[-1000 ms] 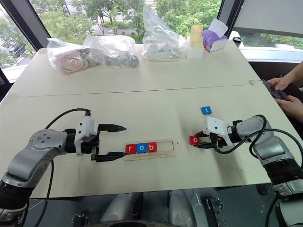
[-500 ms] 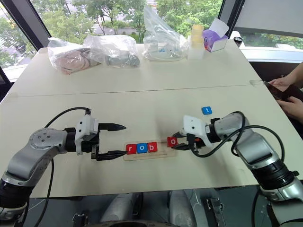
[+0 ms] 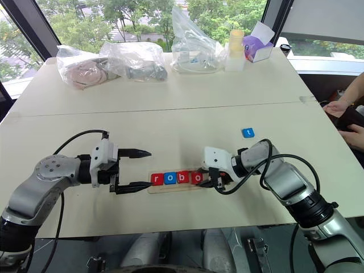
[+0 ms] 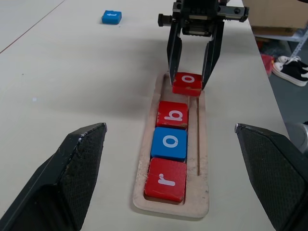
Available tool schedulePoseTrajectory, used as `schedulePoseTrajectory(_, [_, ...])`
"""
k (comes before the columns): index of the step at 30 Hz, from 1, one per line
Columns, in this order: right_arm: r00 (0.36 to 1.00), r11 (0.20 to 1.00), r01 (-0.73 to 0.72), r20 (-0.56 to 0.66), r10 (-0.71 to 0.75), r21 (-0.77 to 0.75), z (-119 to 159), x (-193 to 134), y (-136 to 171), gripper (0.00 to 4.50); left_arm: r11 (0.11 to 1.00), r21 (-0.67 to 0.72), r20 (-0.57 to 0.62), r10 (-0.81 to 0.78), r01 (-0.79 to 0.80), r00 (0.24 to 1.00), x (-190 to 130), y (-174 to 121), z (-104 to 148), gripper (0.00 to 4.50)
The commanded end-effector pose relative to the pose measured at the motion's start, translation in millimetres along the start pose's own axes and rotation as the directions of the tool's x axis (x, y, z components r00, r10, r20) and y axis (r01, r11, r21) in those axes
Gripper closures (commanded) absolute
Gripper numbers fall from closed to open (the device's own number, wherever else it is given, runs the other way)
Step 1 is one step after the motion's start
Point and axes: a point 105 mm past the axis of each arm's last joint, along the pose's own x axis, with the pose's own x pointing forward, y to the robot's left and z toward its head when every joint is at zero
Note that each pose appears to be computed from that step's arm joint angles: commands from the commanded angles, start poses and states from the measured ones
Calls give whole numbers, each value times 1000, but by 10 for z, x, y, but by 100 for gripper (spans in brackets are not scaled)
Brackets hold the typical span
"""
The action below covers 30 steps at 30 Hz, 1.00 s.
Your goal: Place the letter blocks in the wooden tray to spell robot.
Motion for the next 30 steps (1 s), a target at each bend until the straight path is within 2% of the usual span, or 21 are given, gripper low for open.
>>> schedulePoseTrajectory(1, [1000,999,21,12,-20,-39,83,-11,-57,338,999,33,21,2,-2,1000,-23,-19,105,0])
schedulePoseTrajectory(13, [999,998,35,-2,-35,-42,44,16,-119,338,1000,29,22,5,-6,1000,-21,-31,105,0])
schedulePoseTrajectory(15, [1000,999,28,-1,-28,-41,49,21,-106,235,1000,29,21,7,-7,1000,-22,-29,104,0])
schedulePoseTrajectory(16, [1000,999,21,0,-21,-40,54,22,-96,205,1000,29,21,8,-9,1000,-22,-26,103,0])
schedulePoseTrajectory(19, [1000,999,13,4,-13,-38,69,24,-84,44,1000,29,22,11,-12,1000,-20,-17,103,0])
schedulePoseTrajectory(20, [1000,999,12,10,-11,-35,84,23,-83,4,999,29,22,13,-13,1000,-19,-15,103,0])
schedulePoseTrajectory(23, [999,999,28,32,-27,-30,140,5,-118,4,999,29,21,15,-16,1000,-19,-12,100,0])
schedulePoseTrajectory(30, [979,981,196,53,-196,8,175,-248,-437,4,999,31,25,16,-17,1000,-5,-3,99,0])
